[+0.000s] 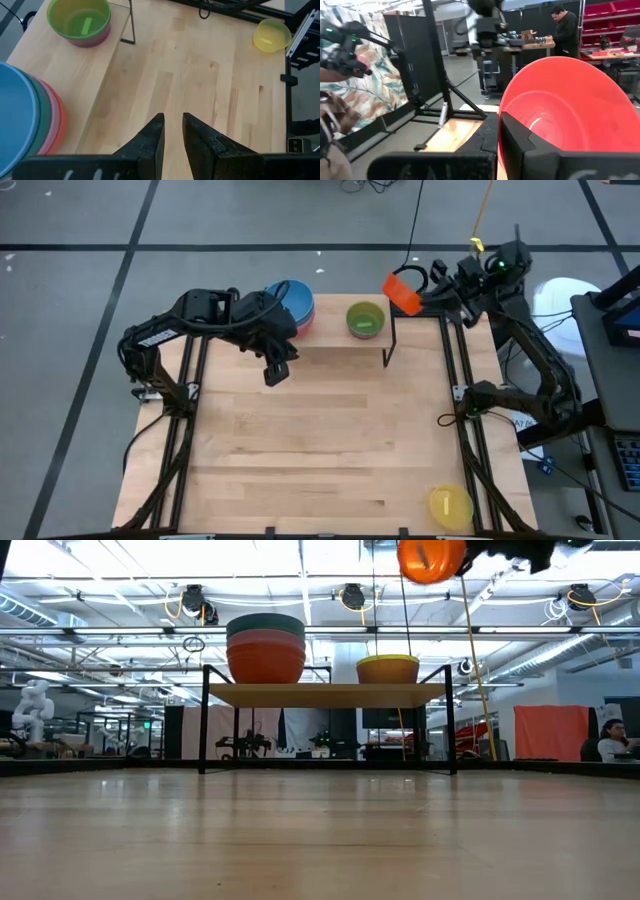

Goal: Place and stack bowls onto a shelf
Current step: Stack the orange bowl on top of the green bowl on the shelf

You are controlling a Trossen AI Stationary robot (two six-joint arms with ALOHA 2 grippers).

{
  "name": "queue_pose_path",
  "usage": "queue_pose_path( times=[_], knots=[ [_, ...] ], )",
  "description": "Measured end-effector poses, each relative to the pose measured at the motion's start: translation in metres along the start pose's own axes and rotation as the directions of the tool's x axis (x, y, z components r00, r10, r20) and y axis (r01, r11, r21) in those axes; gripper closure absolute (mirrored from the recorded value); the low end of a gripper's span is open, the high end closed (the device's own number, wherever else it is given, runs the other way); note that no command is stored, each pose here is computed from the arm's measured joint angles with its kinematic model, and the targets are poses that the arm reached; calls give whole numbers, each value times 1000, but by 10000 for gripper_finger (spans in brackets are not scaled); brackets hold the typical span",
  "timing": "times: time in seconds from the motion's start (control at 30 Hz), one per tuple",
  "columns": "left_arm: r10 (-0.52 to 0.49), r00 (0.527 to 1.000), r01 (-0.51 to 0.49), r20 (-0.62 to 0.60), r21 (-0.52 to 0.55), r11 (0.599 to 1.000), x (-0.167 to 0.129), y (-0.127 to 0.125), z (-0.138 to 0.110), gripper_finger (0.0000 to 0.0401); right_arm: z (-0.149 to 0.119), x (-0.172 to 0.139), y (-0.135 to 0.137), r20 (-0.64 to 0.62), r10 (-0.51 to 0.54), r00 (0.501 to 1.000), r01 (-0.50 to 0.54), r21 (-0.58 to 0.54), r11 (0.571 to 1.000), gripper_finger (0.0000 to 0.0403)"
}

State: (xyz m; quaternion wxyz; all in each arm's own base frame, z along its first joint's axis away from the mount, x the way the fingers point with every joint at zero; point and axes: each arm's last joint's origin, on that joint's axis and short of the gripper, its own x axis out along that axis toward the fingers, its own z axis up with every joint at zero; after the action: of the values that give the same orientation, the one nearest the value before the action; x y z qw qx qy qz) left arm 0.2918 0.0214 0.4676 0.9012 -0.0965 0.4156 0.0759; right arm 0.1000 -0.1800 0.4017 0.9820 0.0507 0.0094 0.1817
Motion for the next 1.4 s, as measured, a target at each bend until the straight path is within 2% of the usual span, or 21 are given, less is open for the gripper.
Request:
queue_pose_path(
  times=[0.23,0.43,0.6,0.67,0.73,0.83,0.93,1.1,1.27,1.4],
  knots=[
    [0,1000,0,0,41,999,0,0,0,329,10,10,50,-6,60,998,-60,21,998,403],
    [-1,1000,1,0,77,997,0,0,0,329,7,13,84,11,-2,1000,2,24,1000,403],
    [0,1000,0,-4,85,996,0,0,0,329,-11,11,104,-22,-156,987,158,85,984,403],
    [2,1000,-1,-13,98,995,0,0,-1,329,-22,9,110,-77,-273,959,279,90,956,403],
    [2,1000,-1,-15,102,995,0,0,-1,329,-33,8,113,-157,-384,910,399,81,913,403],
    [2,1000,-1,-15,108,994,0,0,-1,329,-38,8,115,-223,-478,850,499,45,866,403],
    [2,1000,-1,-15,112,994,0,0,-1,329,-36,10,112,-221,-523,823,540,20,841,403],
    [2,1000,-1,-15,111,994,0,0,-1,329,-39,17,99,-282,-547,788,585,67,808,403],
    [2,1000,-1,-16,103,995,0,0,-1,329,-41,38,73,-308,-491,815,536,75,841,403],
    [3,1000,-1,-19,97,995,0,0,-2,329,-41,60,54,-300,-465,833,497,36,867,403]
  ],
)
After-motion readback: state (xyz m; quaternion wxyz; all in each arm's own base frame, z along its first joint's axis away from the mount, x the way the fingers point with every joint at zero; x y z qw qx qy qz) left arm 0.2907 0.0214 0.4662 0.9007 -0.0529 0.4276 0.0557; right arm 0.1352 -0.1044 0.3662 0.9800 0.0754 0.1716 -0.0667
